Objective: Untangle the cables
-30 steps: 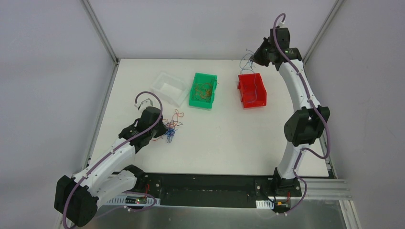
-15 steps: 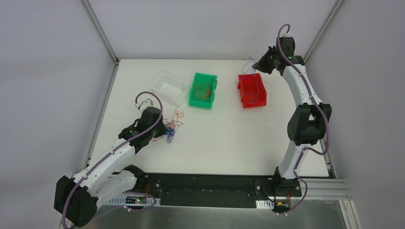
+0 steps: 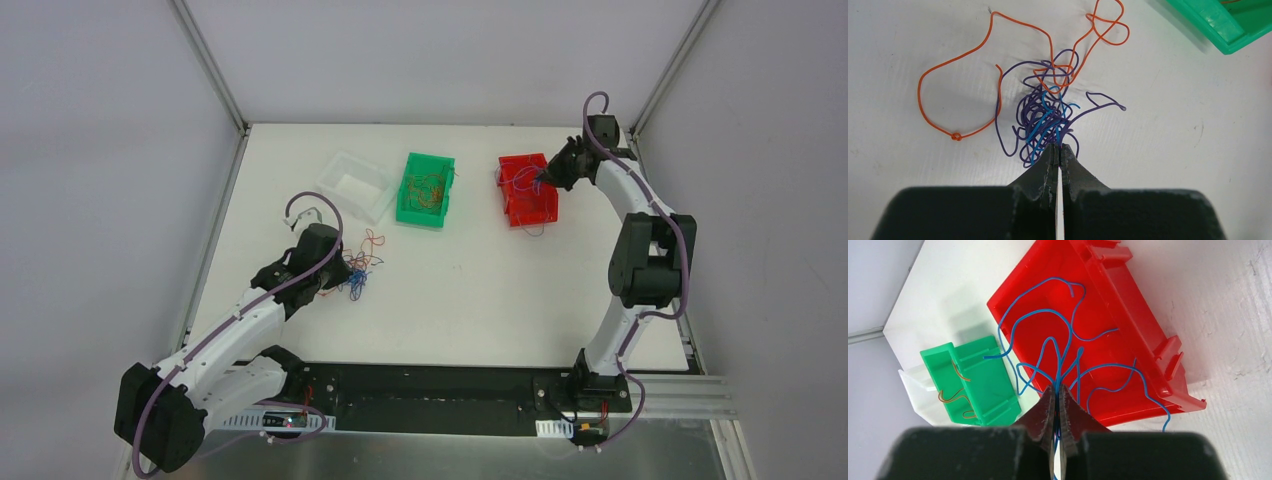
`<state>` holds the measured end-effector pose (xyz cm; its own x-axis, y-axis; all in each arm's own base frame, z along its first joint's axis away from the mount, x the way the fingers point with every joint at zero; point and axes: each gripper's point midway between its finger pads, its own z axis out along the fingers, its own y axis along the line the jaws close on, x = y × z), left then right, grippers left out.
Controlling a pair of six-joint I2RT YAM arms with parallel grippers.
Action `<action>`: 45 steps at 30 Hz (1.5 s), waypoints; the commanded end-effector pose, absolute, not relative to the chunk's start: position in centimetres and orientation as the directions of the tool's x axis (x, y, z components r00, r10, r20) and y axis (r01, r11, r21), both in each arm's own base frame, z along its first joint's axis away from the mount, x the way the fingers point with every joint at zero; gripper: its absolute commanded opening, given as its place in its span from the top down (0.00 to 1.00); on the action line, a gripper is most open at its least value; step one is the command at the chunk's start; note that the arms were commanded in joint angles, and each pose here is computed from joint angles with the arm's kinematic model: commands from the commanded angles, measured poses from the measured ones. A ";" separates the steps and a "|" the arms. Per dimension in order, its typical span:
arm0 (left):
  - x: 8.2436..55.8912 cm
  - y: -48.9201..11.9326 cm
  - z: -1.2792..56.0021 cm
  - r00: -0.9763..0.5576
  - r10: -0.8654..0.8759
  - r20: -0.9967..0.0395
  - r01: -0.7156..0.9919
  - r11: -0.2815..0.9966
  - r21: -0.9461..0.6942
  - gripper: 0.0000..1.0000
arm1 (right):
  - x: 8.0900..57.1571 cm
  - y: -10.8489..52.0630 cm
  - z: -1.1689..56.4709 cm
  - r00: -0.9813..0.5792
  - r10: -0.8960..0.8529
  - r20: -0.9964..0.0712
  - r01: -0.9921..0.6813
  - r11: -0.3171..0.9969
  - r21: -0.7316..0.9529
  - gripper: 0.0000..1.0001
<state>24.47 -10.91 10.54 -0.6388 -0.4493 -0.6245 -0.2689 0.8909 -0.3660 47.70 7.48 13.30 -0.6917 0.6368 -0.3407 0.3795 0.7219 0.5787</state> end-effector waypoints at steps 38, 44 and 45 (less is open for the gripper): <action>25.5 -12.4 12.4 -0.622 -0.451 -0.640 -0.220 0.885 -0.410 1.00 | 49.8 7.0 15.6 -0.728 0.321 -0.606 0.346 0.935 0.079 0.62; 25.5 -12.5 12.3 -0.628 -0.446 -0.638 -0.215 0.887 -0.408 1.00 | 47.2 6.6 17.0 -0.711 0.347 -0.611 0.362 0.926 0.104 0.44; 25.5 -12.5 12.3 -0.628 -0.446 -0.638 -0.215 0.887 -0.408 1.00 | 46.5 6.4 17.2 -0.698 0.361 -0.618 0.372 0.921 0.118 0.38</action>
<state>24.60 -11.48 10.53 -0.6451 -0.4419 -0.6233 -0.2537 0.8934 -0.3708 49.23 7.19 14.30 -0.7340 0.3380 -0.5891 0.3512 0.9313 0.0967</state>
